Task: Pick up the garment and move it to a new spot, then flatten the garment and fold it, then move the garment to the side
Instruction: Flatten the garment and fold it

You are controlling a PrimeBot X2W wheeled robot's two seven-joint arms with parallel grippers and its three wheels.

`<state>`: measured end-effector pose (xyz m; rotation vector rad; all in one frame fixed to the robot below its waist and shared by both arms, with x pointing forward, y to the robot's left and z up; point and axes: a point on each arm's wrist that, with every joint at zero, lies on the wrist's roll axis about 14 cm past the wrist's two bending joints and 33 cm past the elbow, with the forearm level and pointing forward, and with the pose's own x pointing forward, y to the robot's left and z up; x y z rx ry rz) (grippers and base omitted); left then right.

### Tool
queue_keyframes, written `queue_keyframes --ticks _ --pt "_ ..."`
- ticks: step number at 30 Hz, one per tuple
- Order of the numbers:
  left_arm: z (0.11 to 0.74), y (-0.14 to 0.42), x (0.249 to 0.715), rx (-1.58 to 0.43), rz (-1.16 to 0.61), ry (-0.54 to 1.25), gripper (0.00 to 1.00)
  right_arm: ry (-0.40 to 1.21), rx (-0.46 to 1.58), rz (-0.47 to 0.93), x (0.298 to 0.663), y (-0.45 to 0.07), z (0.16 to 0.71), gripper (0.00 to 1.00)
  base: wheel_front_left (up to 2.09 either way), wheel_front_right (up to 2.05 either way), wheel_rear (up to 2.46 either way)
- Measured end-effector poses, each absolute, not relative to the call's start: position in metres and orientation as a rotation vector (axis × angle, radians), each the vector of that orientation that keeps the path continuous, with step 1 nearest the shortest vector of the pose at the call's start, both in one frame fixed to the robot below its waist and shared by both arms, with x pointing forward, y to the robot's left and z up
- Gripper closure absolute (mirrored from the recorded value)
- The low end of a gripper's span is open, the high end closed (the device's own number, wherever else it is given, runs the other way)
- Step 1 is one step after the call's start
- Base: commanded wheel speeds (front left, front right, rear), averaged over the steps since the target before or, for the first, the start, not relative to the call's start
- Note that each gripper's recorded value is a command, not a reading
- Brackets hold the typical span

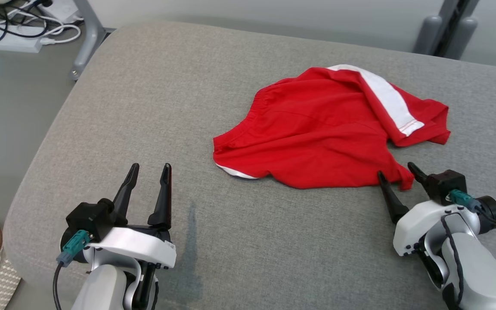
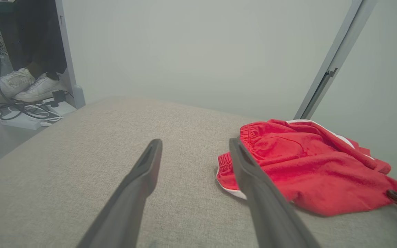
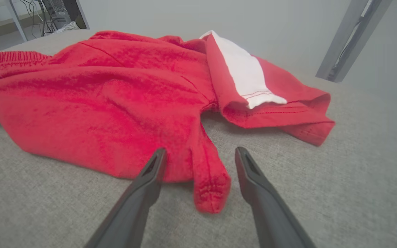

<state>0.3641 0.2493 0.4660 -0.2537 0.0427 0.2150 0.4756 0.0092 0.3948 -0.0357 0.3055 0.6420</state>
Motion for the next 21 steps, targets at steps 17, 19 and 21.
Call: queue_keyframes --ticks 17,19,21 --pt "0.466 0.231 0.367 -0.274 0.169 0.045 0.0 0.275 0.119 0.784 0.448 0.044 0.441 1.0 0.0 0.0 0.0" --pt "0.466 0.225 0.367 -0.276 0.153 0.043 0.0 0.251 0.152 0.795 0.445 0.04 0.46 1.0 0.0 0.0 0.0" --pt "0.468 0.22 0.368 -0.281 0.135 0.038 0.0 0.23 0.173 0.796 0.445 0.031 0.479 1.0 0.0 0.0 0.0"
